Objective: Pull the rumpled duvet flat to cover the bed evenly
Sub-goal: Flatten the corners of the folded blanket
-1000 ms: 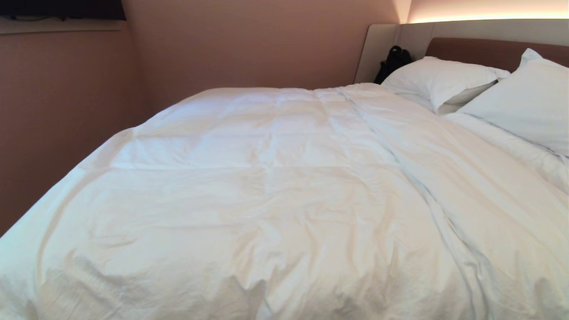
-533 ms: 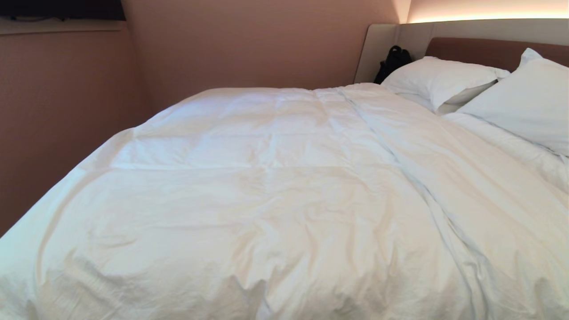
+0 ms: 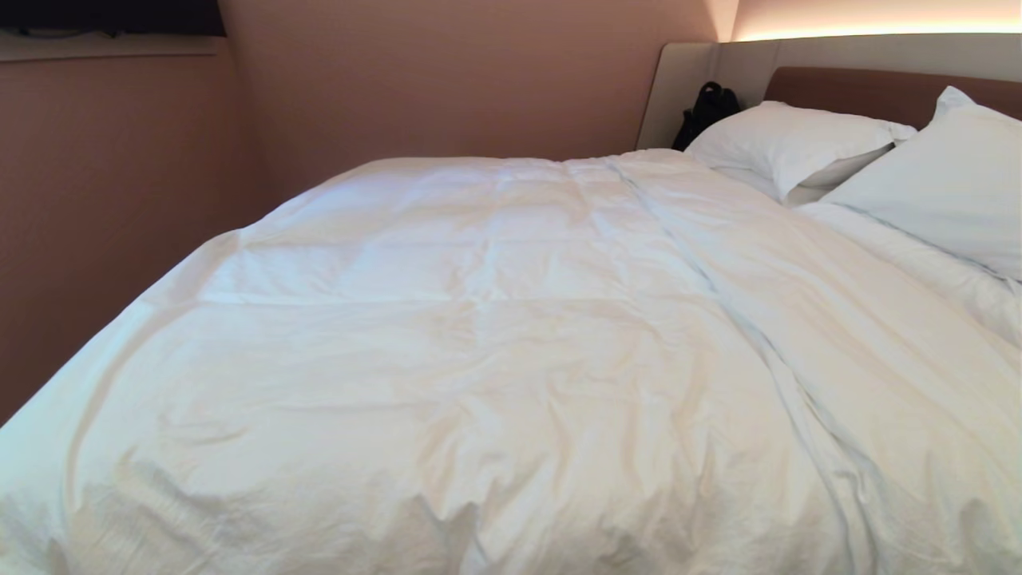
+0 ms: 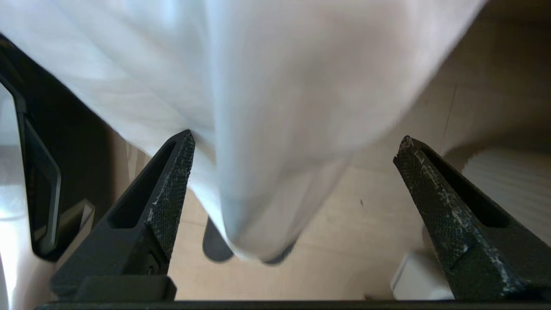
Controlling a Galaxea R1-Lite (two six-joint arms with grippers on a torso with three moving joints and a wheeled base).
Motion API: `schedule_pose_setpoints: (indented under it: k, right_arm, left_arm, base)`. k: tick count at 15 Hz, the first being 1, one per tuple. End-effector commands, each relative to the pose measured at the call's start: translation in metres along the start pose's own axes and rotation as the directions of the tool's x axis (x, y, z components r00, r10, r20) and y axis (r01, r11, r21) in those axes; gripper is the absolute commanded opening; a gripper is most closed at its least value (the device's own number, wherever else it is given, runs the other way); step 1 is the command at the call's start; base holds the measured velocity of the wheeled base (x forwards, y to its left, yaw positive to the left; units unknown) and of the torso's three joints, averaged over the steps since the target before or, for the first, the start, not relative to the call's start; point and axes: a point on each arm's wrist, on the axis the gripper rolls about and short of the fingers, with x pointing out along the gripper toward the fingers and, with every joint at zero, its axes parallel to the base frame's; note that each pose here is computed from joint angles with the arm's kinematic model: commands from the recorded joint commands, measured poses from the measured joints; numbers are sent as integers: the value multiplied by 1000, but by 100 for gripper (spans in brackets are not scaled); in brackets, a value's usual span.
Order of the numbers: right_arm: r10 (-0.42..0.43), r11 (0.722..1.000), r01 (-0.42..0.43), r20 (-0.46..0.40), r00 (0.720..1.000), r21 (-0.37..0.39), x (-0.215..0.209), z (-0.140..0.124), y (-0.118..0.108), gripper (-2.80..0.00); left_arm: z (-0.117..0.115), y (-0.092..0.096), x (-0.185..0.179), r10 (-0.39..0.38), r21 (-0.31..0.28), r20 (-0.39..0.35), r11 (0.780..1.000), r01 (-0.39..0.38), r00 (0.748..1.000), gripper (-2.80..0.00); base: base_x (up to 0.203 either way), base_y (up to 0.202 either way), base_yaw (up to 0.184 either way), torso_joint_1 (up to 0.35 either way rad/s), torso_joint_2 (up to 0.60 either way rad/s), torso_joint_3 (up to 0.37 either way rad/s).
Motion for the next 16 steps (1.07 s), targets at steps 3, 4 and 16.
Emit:
schedule_pose_setpoints:
  k: [3,4,16]
  right_arm:
    - [15,1000,-14,51,999,-19,6,5,-2,-280]
    - [19,1000,-18,52,998,-19,6,5,-2,-280]
    - [9,1000,-10,45,999,15,7,-7,-8,-280]
  left_arm:
    - [0,0,0,0,0,0,1000,0,1000,-280]
    - [0,0,0,0,0,0,1000,0,1000,-280]
    - [0,0,0,0,0,0,1000,0,1000,-280]
  base:
    - [0,0,0,0,0,0]
    - [0,0,0,0,0,0]
    - [0,0,0,0,0,0]
